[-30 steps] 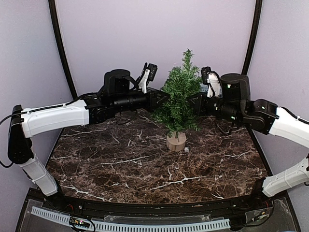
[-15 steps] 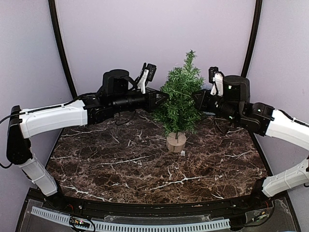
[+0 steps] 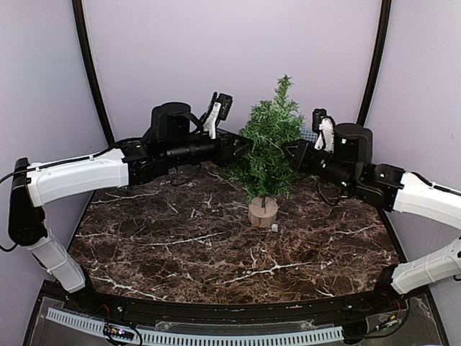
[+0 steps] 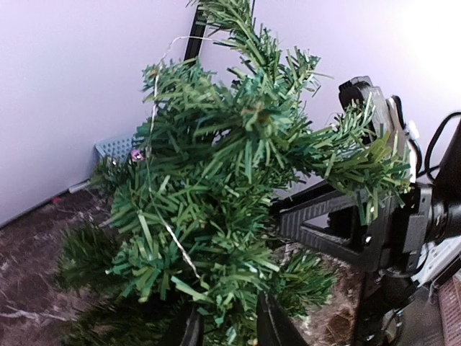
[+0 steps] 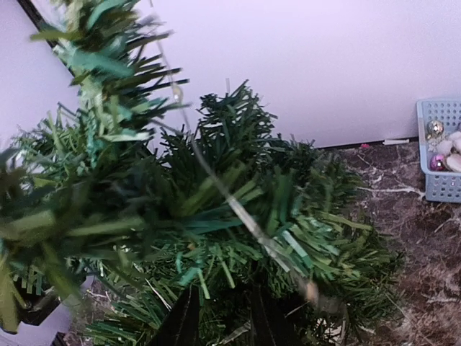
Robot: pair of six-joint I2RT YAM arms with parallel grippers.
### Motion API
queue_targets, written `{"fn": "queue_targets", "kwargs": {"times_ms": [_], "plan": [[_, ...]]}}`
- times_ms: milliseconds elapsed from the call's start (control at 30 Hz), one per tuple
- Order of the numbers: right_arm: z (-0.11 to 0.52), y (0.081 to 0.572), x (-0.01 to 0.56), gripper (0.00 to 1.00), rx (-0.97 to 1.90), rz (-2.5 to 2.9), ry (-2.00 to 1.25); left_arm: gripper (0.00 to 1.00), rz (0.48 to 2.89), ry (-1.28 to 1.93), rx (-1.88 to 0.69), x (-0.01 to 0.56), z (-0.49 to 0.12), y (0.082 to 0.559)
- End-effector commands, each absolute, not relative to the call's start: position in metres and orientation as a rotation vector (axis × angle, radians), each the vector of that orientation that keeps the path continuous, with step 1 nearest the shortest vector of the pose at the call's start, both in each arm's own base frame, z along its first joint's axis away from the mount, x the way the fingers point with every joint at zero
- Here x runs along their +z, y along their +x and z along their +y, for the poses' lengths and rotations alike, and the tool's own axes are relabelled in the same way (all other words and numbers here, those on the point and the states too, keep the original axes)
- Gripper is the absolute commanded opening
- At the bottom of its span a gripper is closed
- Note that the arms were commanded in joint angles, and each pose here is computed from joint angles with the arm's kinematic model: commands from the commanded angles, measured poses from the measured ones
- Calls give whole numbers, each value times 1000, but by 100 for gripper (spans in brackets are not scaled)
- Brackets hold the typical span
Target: Decorate the small christmas tree
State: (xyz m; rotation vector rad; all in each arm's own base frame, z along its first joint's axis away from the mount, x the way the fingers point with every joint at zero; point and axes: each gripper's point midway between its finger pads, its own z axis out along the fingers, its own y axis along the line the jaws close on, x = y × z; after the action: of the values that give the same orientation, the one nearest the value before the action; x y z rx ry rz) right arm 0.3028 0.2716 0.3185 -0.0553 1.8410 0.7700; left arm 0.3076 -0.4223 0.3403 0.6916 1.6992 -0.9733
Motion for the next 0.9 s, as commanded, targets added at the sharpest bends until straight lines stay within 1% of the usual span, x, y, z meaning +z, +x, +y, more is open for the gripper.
{"fn": "queue_targets", "kwargs": {"times_ms": [0,33,67,100,133,167,200,267,333,467,567,700,867], "plan": [[257,294,339,34,814,1767,-18,35,1602,704,-964,374,-407,297],[253,292,339,40,811,1760,-12,44,1588,704,-961,379,-404,295],[249,291,339,46,806,1755,-5,47,1575,710,-950,381,-401,293],[245,289,340,50,803,1749,0,53,1563,717,-945,383,-399,292],[242,288,342,53,801,1742,5,56,1555,719,-942,384,-396,289],[239,286,344,55,801,1734,8,62,1549,731,-938,382,-395,287],[236,285,346,59,801,1725,11,65,1530,733,-942,387,-392,284],[230,281,353,66,803,1702,17,75,1512,737,-940,391,-387,279],[225,278,360,74,810,1676,20,80,1505,727,-930,392,-380,276],[215,273,371,83,805,1640,36,85,1506,704,-912,394,-370,273],[206,269,379,90,799,1614,52,86,1515,683,-905,394,-363,272],[196,272,376,93,731,1638,79,88,1523,649,-902,397,-355,271],[171,287,362,97,571,1726,151,92,1627,578,-848,382,-341,281]]}}
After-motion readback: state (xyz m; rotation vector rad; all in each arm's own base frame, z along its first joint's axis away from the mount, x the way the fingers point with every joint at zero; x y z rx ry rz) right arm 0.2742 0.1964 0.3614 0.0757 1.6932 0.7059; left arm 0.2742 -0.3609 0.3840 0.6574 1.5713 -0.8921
